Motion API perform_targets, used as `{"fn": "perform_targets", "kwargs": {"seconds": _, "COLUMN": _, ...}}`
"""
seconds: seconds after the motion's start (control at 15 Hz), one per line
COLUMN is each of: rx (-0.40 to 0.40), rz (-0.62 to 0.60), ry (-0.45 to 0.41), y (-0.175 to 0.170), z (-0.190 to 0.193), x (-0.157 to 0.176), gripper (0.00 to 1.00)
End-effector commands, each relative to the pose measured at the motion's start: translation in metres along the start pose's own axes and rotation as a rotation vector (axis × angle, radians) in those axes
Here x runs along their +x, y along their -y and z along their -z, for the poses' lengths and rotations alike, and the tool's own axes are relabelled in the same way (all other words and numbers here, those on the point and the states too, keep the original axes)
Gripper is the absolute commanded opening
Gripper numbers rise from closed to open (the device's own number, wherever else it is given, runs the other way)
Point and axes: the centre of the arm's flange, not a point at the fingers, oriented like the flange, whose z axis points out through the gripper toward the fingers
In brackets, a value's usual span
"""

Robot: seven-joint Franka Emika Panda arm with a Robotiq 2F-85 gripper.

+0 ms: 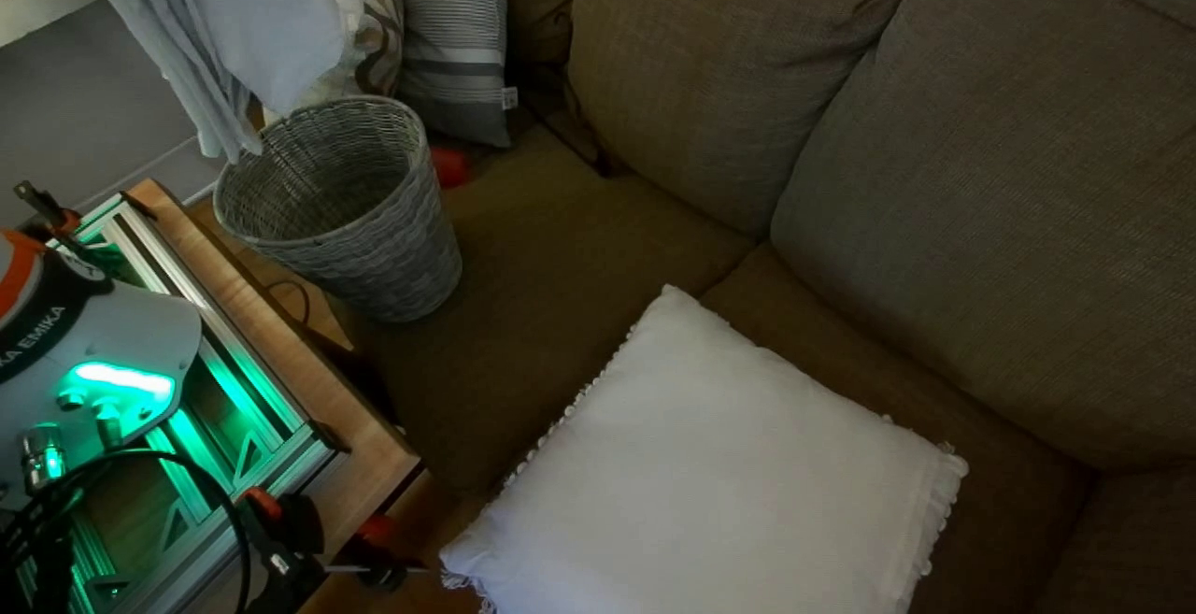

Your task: Put the white folded cloth in the basket

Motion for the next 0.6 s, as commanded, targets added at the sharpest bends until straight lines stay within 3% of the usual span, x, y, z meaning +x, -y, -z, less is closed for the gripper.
{"fn": "perform_targets", "kwargs": {"seconds": 0.0, "rx": 0.085, "rz": -0.023, "ry": -0.006, "y": 0.012, "z": -0.055, "x": 0.002, "gripper": 0.03}}
{"fn": "perform_targets", "kwargs": {"seconds": 0.2, "rx": 0.185, "rz": -0.040, "ry": 0.033, "y": 0.021, "z": -0.095, "x": 0.002, "gripper": 0.03}}
{"fn": "perform_targets", "kwargs": {"seconds": 0.53, "rx": 0.229, "rz": -0.113, "ry": 0.064, "y": 0.009, "z": -0.136, "x": -0.011, "gripper": 0.03}}
